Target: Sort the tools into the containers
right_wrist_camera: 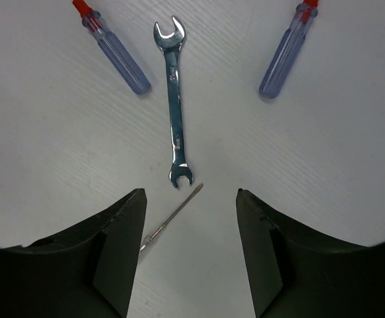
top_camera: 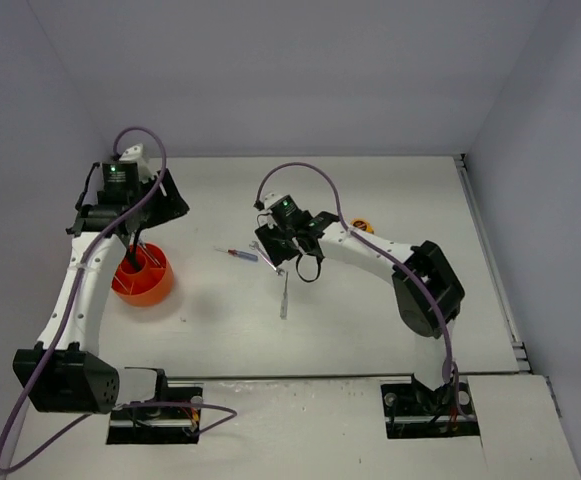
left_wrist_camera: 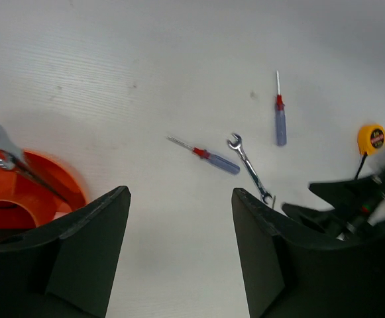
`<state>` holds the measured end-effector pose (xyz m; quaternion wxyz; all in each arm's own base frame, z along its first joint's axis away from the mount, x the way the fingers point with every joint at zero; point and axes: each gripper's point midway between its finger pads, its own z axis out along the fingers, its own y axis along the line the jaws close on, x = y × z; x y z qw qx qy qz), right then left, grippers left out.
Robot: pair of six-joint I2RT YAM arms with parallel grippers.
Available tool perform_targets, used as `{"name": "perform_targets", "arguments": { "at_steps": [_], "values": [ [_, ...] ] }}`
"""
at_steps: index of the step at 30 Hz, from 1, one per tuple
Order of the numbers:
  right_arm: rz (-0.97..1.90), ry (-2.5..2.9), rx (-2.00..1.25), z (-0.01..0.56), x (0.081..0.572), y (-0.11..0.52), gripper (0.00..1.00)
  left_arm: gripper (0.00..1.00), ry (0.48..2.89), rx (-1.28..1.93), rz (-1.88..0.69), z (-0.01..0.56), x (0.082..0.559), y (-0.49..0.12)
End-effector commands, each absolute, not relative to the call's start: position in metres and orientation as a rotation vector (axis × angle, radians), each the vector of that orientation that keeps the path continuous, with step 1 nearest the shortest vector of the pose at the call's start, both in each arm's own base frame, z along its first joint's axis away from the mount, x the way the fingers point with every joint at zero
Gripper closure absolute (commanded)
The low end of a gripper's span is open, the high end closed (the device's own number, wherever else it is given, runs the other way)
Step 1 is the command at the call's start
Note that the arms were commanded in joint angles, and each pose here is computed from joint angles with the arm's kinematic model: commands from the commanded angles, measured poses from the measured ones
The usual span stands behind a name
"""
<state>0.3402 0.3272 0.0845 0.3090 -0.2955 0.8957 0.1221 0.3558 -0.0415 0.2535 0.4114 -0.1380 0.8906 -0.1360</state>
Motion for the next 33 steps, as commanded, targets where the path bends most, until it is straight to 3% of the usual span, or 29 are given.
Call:
{"name": "perform_targets", "arguments": {
  "at_steps": [1, 10, 17, 26, 33],
  "values": [
    [0.286, 2.322, -0.84, 0.084, 0.363, 0.347, 0.5, 0.41, 2.244, -0.258, -0.455, 0.261, 0.342, -0.075],
    [0.244, 2.336, -0.877, 0.051, 0.387, 0.365, 0.62, 0.4, 2.309, -0.204, -0.533, 0.243, 0.307, -0.096],
    [0.281, 2.385, -0.92, 0.025, 0.379, 0.37, 0.69, 0.4, 2.34, -0.211, -0.524, 0.233, 0.301, -0.095],
    [0.227, 2.512, -0.925, -0.008, 0.347, 0.328, 0.94, 0.4, 2.354, -0.18, -0.542, 0.233, 0.308, -0.105],
    [0.17, 2.63, -0.838, -0.009, 0.31, 0.275, 0.95, 0.4, 2.37, -0.122, -0.57, 0.236, 0.316, -0.124]
  ]
}}
